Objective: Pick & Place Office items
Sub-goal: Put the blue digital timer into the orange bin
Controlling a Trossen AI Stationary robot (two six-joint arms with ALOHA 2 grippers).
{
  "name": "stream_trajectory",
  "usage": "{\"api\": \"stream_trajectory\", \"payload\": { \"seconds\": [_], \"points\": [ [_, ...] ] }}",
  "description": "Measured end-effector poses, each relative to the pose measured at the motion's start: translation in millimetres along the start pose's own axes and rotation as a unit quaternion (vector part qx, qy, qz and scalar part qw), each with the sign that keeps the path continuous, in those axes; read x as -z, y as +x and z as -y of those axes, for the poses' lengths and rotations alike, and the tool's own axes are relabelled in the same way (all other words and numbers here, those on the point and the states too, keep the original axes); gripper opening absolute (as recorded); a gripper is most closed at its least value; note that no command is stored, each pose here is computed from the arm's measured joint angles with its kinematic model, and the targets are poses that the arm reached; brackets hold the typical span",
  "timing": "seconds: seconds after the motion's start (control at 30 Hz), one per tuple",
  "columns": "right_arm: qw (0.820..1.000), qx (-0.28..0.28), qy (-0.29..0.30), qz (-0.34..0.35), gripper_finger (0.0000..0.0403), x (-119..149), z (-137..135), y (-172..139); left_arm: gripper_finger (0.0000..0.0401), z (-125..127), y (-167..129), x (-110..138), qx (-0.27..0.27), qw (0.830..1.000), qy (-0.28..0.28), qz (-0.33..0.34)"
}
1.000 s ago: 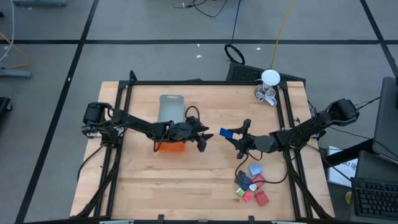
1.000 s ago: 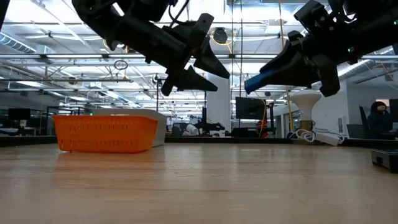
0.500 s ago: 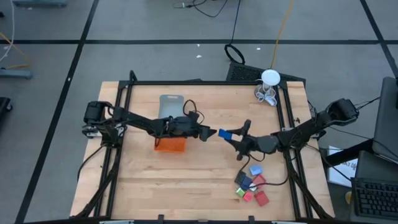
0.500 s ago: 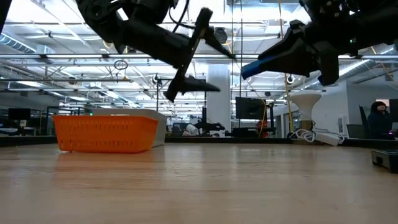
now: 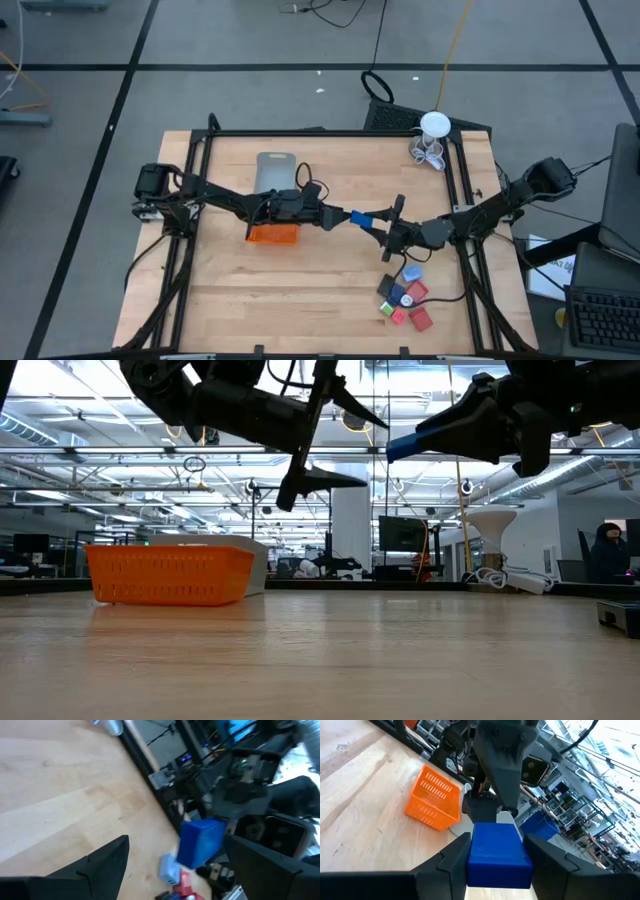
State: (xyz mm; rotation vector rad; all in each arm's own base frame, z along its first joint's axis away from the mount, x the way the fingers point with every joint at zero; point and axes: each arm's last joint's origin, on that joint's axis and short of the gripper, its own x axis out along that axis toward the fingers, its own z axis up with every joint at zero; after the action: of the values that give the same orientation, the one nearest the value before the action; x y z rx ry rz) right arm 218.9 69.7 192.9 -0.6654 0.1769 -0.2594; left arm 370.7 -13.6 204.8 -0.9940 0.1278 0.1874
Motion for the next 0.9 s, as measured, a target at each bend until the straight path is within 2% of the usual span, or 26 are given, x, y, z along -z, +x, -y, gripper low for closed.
{"api": "stream_trajectory", "payload": {
  "seconds": [0.33, 0.53, 0.73, 0.9],
  "points": [
    [1.0, 0.008, 0.009, 0.013, 0.0168, -2.9, 2.0, -0.1, 0.0333, 2.5, 3.0, 3.0, 0.016, 1.0, -0.005, 0.017],
    [1.0, 0.008, 0.006, 0.014, 0.0157, -3.0, 2.1, -0.1, 0.0333, -0.1, 26.3, 8.5, 0.047, 0.999, -0.006, 0.021],
    [1.0, 0.007, 0.005, 0.014, 0.0165, -2.8, 2.0, -0.1, 0.0332, 6.4, 46.0, 9.2, 0.073, 0.997, 0.015, 0.001],
    [1.0, 0.007, 0.005, 0.014, 0.0159, -3.0, 2.0, -0.1, 0.0307, 17.9, 49.0, 3.5, 0.097, 0.995, 0.036, 0.001]
  ]
}}
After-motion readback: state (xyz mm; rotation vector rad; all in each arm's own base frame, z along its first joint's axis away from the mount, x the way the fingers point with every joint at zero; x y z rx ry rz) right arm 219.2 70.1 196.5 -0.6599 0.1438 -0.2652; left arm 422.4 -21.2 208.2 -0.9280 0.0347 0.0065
